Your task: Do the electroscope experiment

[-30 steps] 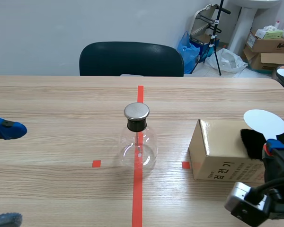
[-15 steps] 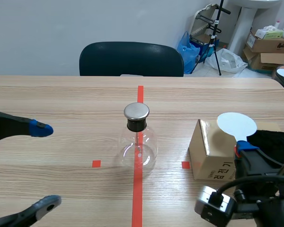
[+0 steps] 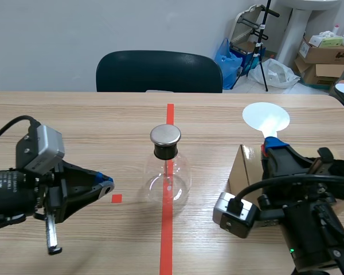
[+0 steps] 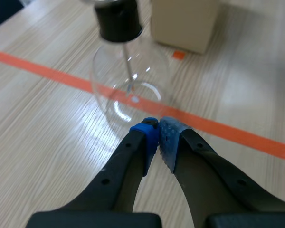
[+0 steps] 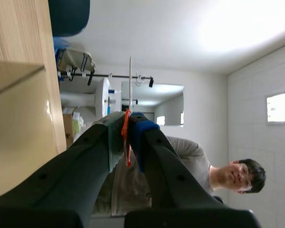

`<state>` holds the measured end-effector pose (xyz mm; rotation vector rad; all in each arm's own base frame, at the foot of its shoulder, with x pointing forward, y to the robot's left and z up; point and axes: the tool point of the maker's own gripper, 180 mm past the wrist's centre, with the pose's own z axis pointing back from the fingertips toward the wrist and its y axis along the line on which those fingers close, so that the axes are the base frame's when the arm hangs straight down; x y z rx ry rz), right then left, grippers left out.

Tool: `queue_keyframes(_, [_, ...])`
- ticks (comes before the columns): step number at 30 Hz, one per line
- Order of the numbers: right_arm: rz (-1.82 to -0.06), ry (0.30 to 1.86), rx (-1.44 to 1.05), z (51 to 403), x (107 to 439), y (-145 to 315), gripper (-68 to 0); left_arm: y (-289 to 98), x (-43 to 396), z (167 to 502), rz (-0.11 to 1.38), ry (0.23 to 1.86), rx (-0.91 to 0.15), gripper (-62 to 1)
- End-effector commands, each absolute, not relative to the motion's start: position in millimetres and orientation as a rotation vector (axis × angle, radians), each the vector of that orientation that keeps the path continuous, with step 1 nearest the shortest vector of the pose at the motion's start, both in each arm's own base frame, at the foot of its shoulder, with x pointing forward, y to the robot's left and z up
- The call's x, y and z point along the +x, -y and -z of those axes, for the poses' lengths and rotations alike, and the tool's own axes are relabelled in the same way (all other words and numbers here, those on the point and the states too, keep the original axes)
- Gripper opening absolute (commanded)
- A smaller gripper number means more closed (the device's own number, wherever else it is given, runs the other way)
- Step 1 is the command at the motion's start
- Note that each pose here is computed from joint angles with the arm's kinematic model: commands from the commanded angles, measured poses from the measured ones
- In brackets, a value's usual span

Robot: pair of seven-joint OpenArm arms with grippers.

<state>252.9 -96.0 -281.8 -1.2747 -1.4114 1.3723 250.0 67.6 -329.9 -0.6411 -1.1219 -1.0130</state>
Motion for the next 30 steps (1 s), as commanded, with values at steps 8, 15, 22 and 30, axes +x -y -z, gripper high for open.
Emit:
queue_keyframes(8, [-1.345,1.548,-1.271,262.9,255.4,70.2,-66.5,-56.8,283.8,354.4,0.902,1.129,-0.655,-56.9])
queue_keyframes(15, [-1.382,1.576,-1.249,262.1,258.2,53.6,-66.5,-52.2,283.2,360.2,0.926,1.174,-0.653,-56.8])
queue_keyframes(22, [-1.395,1.593,-1.225,263.0,256.5,45.5,-66.5,-49.2,284.0,362.8,0.930,1.178,-0.640,-56.8])
queue_keyframes(30, [-1.422,1.582,-1.185,268.9,256.2,41.2,-66.5,-45.6,282.9,364.1,0.939,1.174,-0.641,-56.8])
